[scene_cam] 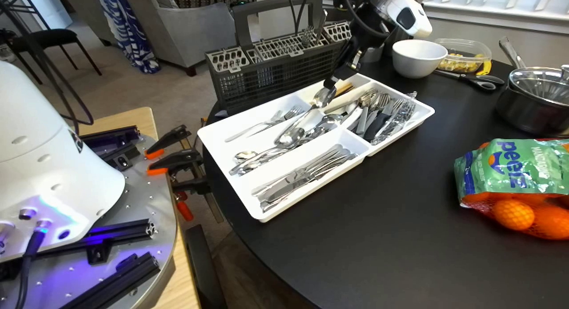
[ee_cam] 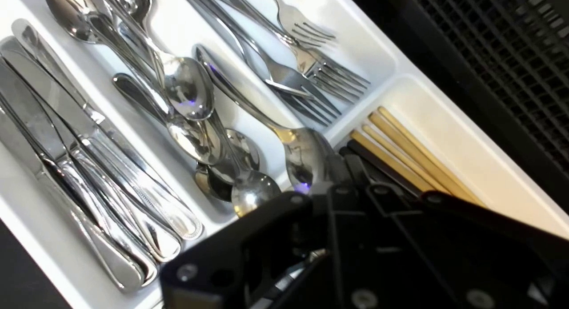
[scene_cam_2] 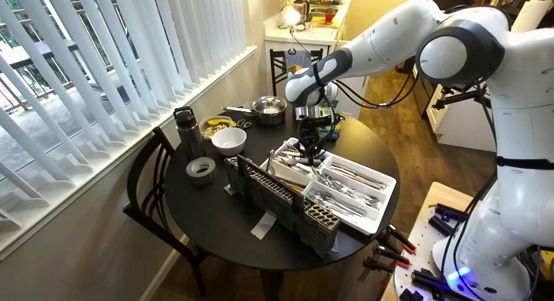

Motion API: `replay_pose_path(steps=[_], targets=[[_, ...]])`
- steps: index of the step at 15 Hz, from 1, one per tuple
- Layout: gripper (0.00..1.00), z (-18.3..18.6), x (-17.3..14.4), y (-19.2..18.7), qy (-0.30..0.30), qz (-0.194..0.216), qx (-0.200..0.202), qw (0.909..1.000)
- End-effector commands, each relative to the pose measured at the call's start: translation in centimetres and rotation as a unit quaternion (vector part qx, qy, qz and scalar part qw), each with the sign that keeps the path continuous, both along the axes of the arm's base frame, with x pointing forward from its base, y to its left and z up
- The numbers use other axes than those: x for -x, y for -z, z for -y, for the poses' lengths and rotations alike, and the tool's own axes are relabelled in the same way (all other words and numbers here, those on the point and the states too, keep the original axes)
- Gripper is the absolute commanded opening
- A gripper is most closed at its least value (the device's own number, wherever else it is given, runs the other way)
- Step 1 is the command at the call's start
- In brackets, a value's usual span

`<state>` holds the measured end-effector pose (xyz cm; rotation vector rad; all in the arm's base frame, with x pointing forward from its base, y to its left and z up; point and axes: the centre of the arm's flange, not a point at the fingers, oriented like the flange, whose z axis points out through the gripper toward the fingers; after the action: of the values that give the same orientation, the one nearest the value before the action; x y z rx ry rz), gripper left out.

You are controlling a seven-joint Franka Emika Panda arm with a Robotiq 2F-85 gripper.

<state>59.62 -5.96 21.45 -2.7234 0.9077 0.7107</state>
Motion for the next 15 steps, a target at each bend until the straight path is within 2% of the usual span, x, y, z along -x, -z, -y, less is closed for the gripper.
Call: replay_pose_path(steps=[1, 6, 11, 12, 13, 15], targets=[[0.03, -0.4, -0.3, 1.3, 0.008, -0.028, 0.018, 0.9994], [0.03, -1.0, 0.6, 4.3, -0.002, -0.062, 0.038, 0.9973], [0.02, -1.6, 1.4, 5.0, -0.024, -0.077, 0.054, 0.9952], [0.27, -1.8, 1.5, 4.9, -0.025, -0.078, 0.057, 0.9950], [0.28, -2.0, 1.6, 4.6, -0.030, -0.073, 0.058, 0.9952], [0.39, -2.6, 1.9, 3.8, -0.037, -0.064, 0.052, 0.9959]])
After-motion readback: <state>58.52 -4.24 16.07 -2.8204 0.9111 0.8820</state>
